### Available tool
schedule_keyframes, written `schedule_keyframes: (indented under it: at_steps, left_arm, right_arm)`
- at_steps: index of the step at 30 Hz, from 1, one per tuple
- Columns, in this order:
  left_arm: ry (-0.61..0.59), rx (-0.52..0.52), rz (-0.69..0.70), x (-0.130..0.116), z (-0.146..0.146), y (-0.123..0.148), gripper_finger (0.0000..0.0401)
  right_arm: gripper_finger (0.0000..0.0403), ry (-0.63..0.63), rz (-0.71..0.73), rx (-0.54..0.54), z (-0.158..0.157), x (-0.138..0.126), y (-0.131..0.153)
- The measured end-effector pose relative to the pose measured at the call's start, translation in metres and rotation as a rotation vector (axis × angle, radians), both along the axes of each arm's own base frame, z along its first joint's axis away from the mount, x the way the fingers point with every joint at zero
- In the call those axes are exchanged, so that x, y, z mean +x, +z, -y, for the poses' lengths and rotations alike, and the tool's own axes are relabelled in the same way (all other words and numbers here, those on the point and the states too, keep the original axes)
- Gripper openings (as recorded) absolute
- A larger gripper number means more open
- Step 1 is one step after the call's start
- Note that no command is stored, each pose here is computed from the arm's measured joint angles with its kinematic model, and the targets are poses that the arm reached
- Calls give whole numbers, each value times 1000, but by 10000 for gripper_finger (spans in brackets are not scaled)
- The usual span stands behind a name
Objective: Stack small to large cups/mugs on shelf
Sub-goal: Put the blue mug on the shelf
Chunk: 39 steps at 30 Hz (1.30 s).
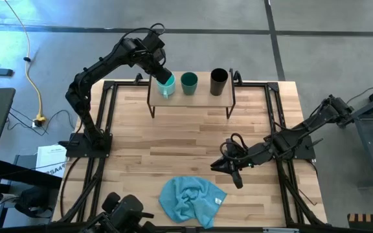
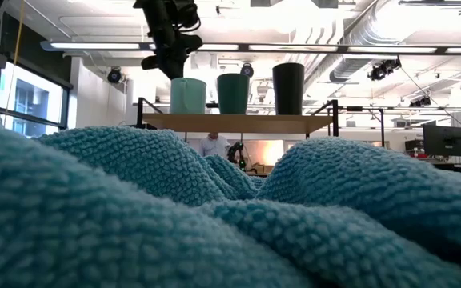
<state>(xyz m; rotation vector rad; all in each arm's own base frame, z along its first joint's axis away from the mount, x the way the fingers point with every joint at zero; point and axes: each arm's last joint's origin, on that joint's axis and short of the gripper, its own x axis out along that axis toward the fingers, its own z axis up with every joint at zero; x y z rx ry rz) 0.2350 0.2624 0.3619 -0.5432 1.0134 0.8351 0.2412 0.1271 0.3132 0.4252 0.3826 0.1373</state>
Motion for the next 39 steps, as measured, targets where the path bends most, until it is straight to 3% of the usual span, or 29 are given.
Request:
schedule_keyframes:
  at_steps: [39]
  left_arm:
    - [5, -12, -36, -2, 1, -3, 17]
  right_arm:
    - [50, 1, -2, -6, 0, 0, 0]
